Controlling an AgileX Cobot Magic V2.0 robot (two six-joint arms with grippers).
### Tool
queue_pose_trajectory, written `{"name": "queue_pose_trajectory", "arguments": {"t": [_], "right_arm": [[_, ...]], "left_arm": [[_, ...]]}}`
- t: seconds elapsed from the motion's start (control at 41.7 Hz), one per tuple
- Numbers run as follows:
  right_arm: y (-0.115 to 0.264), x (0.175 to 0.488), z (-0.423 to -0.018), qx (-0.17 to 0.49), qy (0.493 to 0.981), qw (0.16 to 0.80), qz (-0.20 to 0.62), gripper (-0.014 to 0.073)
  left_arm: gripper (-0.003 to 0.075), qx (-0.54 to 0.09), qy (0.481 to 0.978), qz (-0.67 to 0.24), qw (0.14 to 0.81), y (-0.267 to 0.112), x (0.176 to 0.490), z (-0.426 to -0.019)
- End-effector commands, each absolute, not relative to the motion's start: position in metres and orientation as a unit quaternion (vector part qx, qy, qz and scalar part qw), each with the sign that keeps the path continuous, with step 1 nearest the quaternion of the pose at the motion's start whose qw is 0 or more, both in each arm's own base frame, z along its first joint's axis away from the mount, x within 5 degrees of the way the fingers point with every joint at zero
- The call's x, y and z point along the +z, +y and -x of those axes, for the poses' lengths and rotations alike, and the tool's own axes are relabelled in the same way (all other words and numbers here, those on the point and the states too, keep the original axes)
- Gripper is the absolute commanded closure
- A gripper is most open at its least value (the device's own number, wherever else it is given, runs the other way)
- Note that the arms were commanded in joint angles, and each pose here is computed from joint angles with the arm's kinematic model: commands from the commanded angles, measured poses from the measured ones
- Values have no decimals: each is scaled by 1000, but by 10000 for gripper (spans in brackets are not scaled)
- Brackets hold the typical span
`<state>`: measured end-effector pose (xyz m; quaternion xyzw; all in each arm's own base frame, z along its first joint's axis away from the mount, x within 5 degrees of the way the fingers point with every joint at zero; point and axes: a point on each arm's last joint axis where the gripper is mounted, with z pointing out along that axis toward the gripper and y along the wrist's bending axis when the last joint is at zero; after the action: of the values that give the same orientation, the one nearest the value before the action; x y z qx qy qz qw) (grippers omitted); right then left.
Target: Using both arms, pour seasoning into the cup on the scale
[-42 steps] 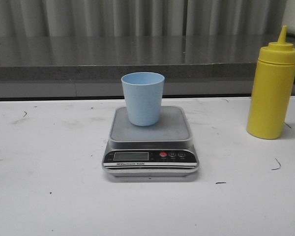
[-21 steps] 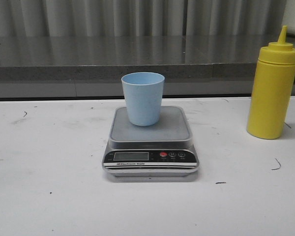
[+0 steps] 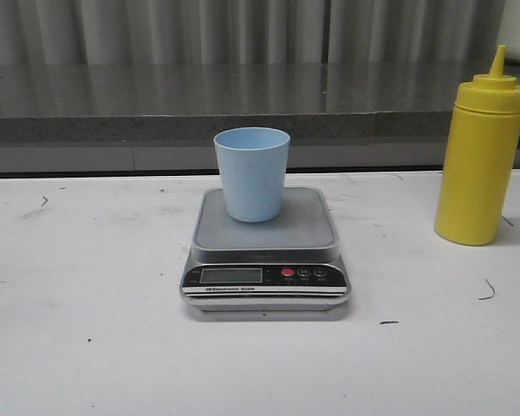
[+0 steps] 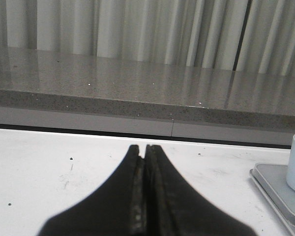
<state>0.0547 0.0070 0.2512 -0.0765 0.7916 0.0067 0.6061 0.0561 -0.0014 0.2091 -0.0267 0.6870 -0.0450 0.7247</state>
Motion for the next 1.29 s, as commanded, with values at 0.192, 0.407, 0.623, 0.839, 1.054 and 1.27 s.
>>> {"name": "queue_pose_trajectory", "arguments": {"t": [0.192, 0.407, 0.623, 0.839, 1.054, 1.27], "right_arm": [[3, 213, -53, -22, 696, 715, 58, 712], [3, 204, -55, -24, 687, 724, 55, 712], [3, 204, -55, -24, 687, 724, 55, 712], [3, 204, -55, -3, 687, 726, 34, 712], [2, 205, -55, 26, 683, 730, 6, 712], [2, 206, -55, 34, 679, 733, -2, 712]], "left_arm": [[740, -46, 660, 28, 749, -1, 209, -55], [740, -46, 660, 28, 749, -1, 209, -55], [740, -46, 660, 28, 749, -1, 209, -55], [740, -46, 660, 28, 749, -1, 209, -55], [740, -46, 660, 28, 749, -1, 209, -55], [740, -46, 660, 28, 749, -1, 209, -55]]}}
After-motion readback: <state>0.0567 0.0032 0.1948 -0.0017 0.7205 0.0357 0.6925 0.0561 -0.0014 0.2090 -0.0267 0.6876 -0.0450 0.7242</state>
